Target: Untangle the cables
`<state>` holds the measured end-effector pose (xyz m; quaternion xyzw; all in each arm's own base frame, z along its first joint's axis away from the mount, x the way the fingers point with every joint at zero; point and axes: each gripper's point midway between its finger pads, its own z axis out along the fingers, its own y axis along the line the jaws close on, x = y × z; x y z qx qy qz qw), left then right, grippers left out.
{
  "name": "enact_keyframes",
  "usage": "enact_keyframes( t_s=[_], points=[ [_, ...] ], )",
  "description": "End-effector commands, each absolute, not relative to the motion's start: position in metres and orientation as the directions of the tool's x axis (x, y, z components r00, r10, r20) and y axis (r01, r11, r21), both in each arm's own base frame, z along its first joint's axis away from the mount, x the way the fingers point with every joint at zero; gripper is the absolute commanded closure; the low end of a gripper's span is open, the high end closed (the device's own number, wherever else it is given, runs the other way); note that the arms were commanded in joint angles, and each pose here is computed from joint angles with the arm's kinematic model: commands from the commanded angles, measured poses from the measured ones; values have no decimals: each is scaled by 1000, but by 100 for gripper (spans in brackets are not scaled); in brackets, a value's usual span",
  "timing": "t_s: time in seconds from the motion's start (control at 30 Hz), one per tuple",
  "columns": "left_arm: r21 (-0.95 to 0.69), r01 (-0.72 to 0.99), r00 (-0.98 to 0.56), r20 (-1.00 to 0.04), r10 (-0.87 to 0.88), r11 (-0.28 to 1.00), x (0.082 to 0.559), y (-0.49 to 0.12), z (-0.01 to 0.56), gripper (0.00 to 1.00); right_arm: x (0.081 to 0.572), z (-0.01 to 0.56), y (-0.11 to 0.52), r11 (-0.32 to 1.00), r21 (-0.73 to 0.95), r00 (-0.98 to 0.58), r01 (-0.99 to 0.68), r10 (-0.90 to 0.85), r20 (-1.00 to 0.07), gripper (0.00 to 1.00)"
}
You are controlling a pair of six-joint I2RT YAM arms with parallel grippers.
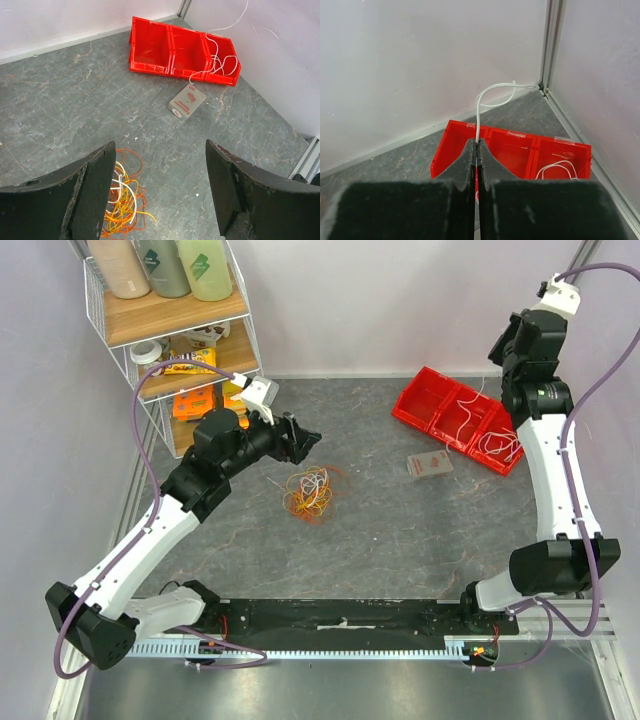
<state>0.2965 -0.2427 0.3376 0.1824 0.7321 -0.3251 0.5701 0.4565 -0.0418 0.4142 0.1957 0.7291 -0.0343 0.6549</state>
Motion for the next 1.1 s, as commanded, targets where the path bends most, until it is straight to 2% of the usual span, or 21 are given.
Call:
enact_keyframes(
  t_s=[0.0,0.23,0.4,0.53,0.9,1.07],
  points=[
    [-247,657,-240,-964,-113,713,301,-242,347,22,463,458,-39,929,234,38,285,233,-972,100],
    [-311,657,-300,-944,-140,687,308,-242,338,23,471,487,-36,932,258,111,256,237,-965,100],
    [-379,649,-359,-917,-174,660,315,-240,332,24,477,476,-38,931,247,92,269,231,-969,100],
    [-409,642,-380,-904,-194,648,320,-236,331,24,485,439,-40,929,230,56,290,224,-973,100],
    [-413,636,-384,-902,-196,652,324,-233,329,24,497,286,-58,907,183,-151,379,255,-955,100],
    [-421,642,-390,-899,-201,641,322,-234,330,24,501,237,-51,916,178,-241,359,275,-931,100]
  ],
)
